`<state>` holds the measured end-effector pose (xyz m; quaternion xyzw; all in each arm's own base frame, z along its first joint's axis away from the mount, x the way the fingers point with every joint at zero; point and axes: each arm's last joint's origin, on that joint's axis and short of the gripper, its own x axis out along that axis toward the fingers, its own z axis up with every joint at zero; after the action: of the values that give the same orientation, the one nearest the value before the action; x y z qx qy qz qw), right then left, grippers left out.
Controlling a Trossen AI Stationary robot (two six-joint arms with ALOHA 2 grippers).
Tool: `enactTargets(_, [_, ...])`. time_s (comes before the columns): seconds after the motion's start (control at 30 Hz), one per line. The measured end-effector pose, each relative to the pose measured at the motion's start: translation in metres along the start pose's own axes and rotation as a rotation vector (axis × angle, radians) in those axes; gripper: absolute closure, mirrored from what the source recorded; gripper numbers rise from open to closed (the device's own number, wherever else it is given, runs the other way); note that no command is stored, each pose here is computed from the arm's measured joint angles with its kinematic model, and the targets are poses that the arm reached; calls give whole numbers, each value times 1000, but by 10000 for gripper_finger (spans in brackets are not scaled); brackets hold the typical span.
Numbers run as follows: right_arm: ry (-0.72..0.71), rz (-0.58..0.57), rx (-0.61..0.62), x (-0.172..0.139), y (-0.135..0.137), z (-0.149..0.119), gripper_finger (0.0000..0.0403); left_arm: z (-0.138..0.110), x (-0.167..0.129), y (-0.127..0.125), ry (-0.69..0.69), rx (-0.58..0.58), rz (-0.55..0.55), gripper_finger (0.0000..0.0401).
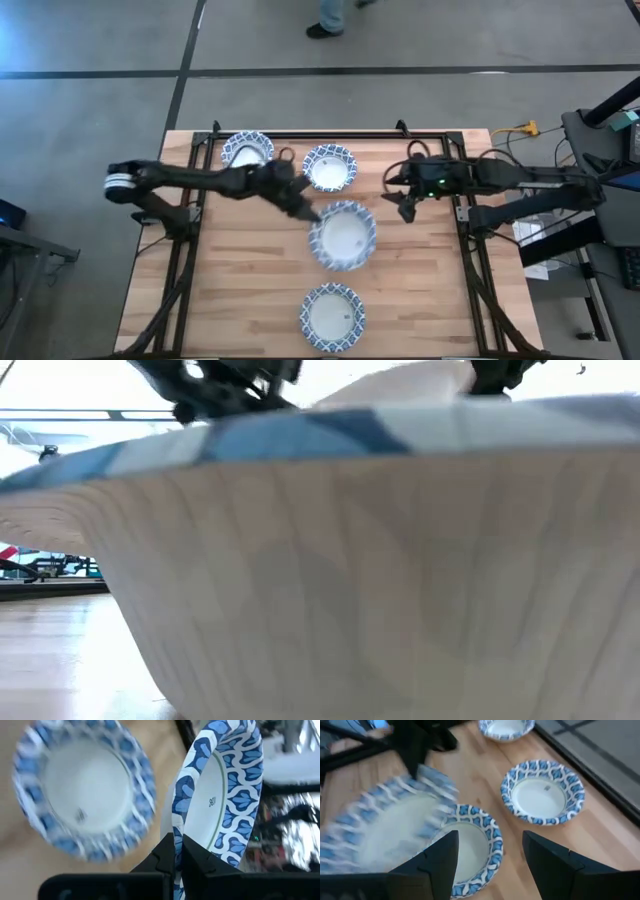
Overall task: Nest bowls inside each other
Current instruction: Stack the blue paper bowl into the blue paper bowl
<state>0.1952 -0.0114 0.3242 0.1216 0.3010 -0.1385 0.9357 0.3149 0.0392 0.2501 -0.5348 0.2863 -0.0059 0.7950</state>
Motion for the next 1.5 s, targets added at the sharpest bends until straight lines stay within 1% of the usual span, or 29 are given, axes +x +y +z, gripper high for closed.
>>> enactTargets(0.1, [-29,9,2,-11,-3,-5,189,21,18,9,-12,-43,40,401])
enactTargets(0.2, [-40,13,10,-16,-7,-13,188,35,37,22,9,-93,88,401])
enactTargets(0.3, [-47,15,20,-20,-10,-22,188,40,53,37,47,-123,156,401])
enactTargets(0.4, [-44,15,69,-21,-13,-31,188,40,60,46,93,-139,231,401])
enactTargets(0.5, [-43,17,108,-22,-16,-39,188,40,60,46,94,-117,302,401])
enactTargets(0.6, [-45,19,116,-22,-17,-45,188,40,57,44,66,-101,344,401])
enactTargets(0.7, [-57,24,115,-22,-18,-46,188,40,56,44,60,-88,353,401])
enactTargets(0.87, [-93,36,111,-21,-17,-42,188,37,57,45,89,-5,348,399])
enactTargets(0.93, [-93,36,110,-20,-16,-42,188,36,57,45,115,18,336,387])
enactTargets(1.03, [-102,40,110,-19,-16,-40,188,35,56,45,141,34,319,356])
enactTargets(1.13, [-108,43,111,-17,-15,-39,188,34,54,45,157,32,332,315])
enactTargets(1.33, [-114,48,127,-16,-14,-38,188,32,46,43,180,63,350,229])
enactTargets(1.43, [-113,52,157,-16,-14,-38,188,34,33,38,167,55,372,203])
enactTargets(1.5, [-106,70,177,-16,-14,-38,188,35,24,32,136,74,386,198])
